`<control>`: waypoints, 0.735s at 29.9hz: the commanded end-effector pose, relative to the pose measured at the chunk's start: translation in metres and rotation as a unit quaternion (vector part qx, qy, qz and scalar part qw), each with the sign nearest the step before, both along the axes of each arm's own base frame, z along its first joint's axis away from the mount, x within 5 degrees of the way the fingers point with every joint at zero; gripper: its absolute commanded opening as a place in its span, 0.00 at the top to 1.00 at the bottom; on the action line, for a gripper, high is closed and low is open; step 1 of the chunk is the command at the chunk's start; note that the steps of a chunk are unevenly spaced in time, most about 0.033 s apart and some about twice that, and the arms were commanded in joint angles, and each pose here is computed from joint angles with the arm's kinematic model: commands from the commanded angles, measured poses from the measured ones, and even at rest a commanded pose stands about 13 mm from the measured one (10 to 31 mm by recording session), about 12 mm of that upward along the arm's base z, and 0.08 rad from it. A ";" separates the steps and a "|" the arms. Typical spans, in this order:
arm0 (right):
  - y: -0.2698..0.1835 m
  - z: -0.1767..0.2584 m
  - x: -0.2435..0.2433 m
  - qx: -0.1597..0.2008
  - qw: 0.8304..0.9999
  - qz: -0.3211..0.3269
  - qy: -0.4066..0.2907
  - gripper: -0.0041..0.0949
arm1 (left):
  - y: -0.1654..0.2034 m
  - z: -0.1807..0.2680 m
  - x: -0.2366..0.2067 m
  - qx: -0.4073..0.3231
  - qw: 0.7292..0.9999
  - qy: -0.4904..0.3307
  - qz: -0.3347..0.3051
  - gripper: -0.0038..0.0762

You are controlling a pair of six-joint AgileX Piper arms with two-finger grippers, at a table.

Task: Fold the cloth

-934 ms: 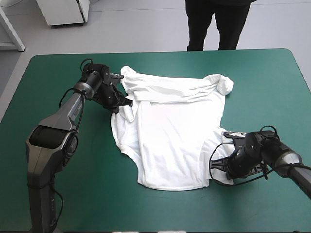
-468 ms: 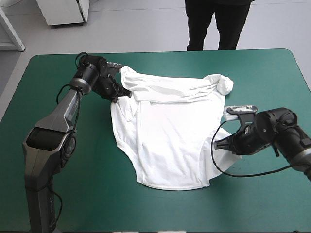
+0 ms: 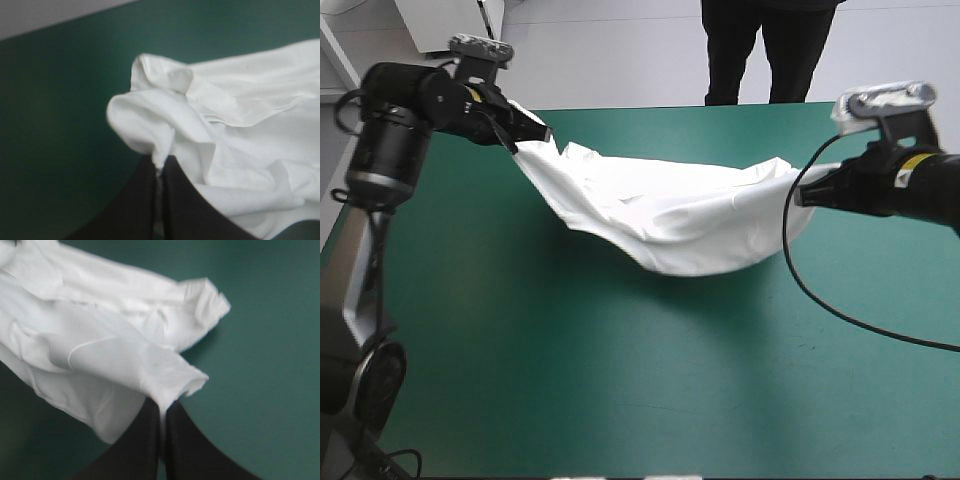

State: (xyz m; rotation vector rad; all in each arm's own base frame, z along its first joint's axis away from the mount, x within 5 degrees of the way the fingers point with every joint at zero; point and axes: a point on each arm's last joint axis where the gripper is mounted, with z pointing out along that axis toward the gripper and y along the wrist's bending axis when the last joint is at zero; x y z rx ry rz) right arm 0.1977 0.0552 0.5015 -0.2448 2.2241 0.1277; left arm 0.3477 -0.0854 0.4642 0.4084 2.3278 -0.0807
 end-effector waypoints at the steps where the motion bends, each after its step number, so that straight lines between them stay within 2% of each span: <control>1: -0.012 0.055 -0.028 0.000 0.992 -0.001 -0.124 0.98 | 0.016 0.064 -0.069 -0.018 0.996 -0.090 -0.006 0.98; 5: -0.020 0.098 -0.053 0.006 0.977 0.005 -0.214 0.98 | 0.026 0.104 -0.124 -0.046 0.982 -0.180 -0.022 0.98; 12: -0.033 0.146 -0.098 0.035 0.942 0.003 -0.333 0.97 | 0.037 0.161 -0.210 -0.114 0.935 -0.330 -0.065 0.98; 18: -0.039 0.175 -0.143 0.079 0.895 0.036 -0.437 0.97 | 0.042 0.204 -0.270 -0.170 0.871 -0.446 -0.114 0.98; 22: -0.041 0.184 -0.167 0.108 0.872 0.060 -0.474 0.97 | 0.046 0.218 -0.299 -0.190 0.838 -0.495 -0.129 0.98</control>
